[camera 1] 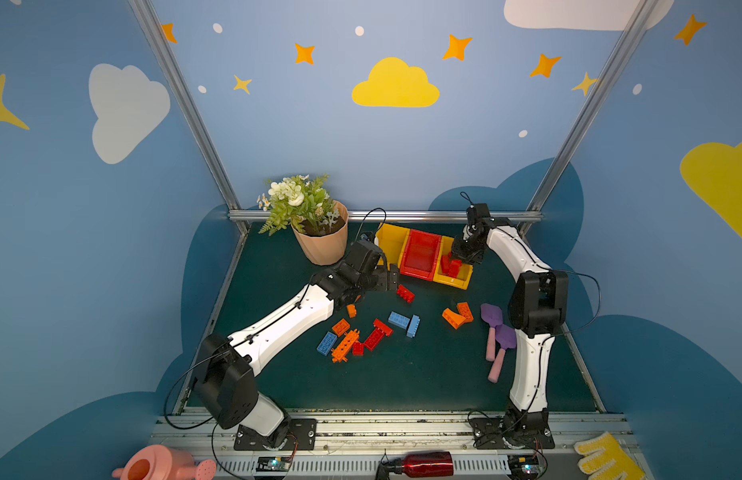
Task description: Sort the legos into containers by color
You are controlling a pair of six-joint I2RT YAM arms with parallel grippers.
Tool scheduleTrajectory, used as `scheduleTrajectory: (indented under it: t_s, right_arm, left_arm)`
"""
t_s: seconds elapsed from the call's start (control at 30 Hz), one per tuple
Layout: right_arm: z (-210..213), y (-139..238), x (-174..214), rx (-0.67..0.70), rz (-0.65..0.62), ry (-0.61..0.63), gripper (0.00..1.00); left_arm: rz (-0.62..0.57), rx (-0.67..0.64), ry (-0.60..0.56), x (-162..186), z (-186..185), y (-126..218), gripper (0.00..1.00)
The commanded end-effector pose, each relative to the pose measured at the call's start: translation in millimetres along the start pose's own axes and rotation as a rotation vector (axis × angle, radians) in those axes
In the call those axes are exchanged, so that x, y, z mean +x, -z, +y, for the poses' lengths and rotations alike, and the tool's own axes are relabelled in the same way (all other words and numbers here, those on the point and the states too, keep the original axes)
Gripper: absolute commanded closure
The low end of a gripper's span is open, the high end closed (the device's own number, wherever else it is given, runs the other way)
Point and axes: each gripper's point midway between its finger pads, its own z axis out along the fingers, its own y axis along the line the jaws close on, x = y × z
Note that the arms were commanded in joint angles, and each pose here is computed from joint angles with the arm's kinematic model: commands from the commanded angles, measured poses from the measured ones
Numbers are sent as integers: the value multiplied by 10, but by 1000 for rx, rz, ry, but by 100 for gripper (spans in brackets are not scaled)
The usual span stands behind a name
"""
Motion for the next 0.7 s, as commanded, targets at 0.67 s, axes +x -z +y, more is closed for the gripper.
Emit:
scheduleTrajectory:
  t_s: [0.67]
  right_arm:
    - [1021, 352, 887, -210, 127, 286, 33]
  left_arm:
    - [-22, -23, 60, -20, 577, 220, 0]
